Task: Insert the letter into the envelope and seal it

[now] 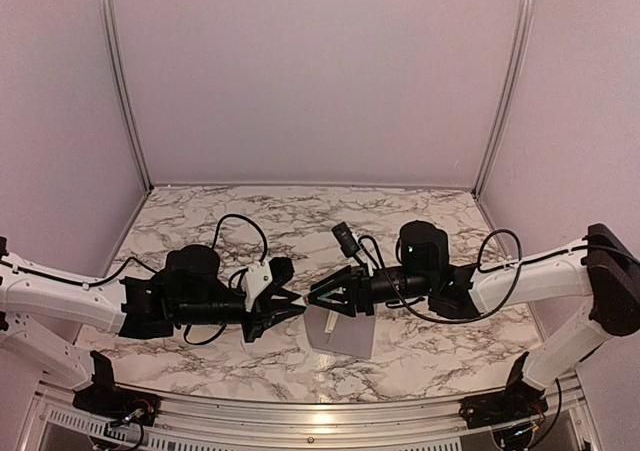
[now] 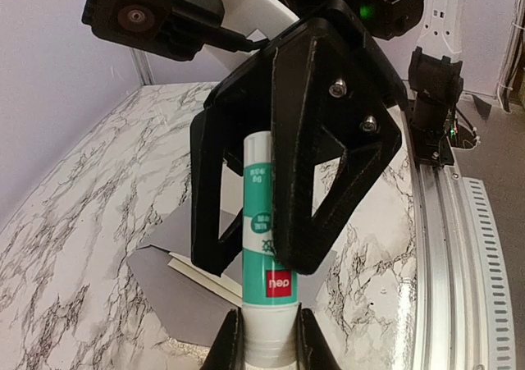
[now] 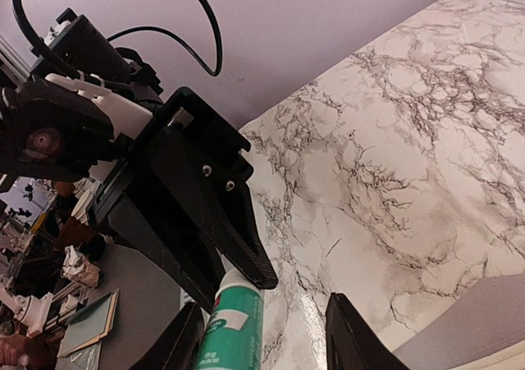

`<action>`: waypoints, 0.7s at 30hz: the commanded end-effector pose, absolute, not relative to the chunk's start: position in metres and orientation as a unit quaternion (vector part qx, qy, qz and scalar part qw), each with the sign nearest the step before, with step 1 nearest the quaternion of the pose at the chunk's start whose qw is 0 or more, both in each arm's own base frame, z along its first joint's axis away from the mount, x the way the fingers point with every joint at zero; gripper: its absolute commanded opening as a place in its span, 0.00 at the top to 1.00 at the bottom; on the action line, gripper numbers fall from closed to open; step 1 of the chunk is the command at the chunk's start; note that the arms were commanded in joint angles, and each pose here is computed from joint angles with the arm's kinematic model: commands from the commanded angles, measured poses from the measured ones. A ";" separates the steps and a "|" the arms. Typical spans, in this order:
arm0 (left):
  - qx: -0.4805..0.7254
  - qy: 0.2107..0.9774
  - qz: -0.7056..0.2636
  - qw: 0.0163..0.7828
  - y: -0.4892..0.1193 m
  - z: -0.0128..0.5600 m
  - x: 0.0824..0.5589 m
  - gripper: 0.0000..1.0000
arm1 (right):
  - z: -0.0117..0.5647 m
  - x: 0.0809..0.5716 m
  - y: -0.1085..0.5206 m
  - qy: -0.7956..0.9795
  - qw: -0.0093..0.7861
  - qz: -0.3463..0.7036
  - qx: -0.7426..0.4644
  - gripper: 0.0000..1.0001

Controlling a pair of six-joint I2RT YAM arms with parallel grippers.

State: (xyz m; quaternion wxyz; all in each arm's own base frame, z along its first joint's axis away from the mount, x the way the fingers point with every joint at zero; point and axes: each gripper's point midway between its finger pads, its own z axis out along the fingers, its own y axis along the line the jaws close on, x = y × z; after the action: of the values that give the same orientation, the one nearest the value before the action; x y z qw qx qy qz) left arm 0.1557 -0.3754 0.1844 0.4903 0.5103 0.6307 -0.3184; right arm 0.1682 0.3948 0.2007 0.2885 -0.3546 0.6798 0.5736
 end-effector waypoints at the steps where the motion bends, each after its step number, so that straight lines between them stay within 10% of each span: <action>1: 0.517 0.609 -0.326 0.505 -0.387 0.199 0.156 1.00 | 0.219 0.166 0.406 0.657 0.292 0.594 -0.361 0.60; 12: 0.517 0.613 -0.321 0.504 -0.389 0.196 0.159 1.00 | 0.212 0.162 0.407 0.658 0.280 0.594 -0.370 1.00; 21: 0.519 0.618 -0.324 0.494 -0.388 0.189 0.156 1.00 | 0.210 0.159 0.399 0.661 0.291 0.575 -0.385 1.00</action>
State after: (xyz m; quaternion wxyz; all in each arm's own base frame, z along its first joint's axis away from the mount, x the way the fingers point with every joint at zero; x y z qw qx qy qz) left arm 0.1579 -0.3794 0.1752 0.4836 0.5195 0.6331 -0.3089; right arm 0.1633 0.3995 0.1974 0.2759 -0.3660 0.6746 0.5787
